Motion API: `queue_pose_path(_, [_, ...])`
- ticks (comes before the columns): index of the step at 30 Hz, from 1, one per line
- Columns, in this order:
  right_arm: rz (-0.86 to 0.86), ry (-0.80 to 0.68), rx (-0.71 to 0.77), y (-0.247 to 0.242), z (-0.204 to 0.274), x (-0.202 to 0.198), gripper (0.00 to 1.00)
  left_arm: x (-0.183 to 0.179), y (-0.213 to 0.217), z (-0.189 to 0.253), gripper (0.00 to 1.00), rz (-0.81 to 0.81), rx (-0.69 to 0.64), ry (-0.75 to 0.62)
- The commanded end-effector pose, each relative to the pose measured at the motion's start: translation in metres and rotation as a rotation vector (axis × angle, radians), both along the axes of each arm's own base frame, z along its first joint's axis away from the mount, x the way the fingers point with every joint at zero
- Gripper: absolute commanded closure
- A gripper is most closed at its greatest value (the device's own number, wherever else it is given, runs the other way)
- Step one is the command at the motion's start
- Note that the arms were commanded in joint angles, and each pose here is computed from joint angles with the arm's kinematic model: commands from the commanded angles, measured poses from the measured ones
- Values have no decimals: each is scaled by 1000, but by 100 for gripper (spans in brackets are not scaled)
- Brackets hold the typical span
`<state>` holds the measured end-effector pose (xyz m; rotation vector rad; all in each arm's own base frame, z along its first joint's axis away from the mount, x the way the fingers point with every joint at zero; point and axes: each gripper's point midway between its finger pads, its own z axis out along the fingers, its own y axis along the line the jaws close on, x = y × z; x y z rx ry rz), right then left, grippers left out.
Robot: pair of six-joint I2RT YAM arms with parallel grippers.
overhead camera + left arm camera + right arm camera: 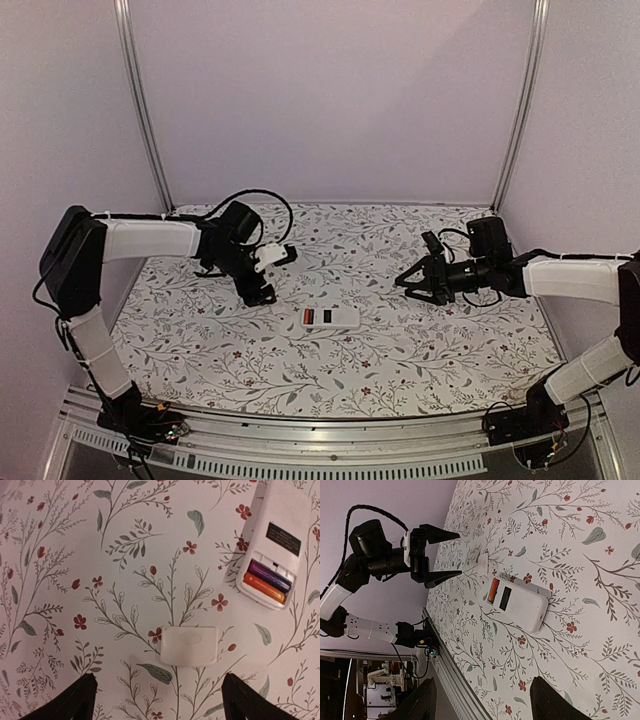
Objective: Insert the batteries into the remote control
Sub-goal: Pick up the battery cover from the center of the board.
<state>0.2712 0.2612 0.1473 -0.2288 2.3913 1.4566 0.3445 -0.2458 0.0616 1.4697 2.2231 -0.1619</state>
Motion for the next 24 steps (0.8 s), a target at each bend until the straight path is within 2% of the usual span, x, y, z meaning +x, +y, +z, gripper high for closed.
queue_pose_path(1, [12,-21,11,2,3,5,36,-6,-6,-21,12,-21,-29,58])
queue_pose_path(6, [15,-23,12,1,2,3,36,-8,-8,-36,13,-26,-6,98])
queue_pose_path(18, [23,-18,12,2,0,2,36,-18,-12,-57,24,-52,51,153])
queue_pose_path(22, [25,-16,10,3,-1,2,36,-20,-13,-62,29,-63,74,157])
queue_pose_path(24, [26,-12,8,2,-3,2,37,-23,-14,-64,34,-76,82,169])
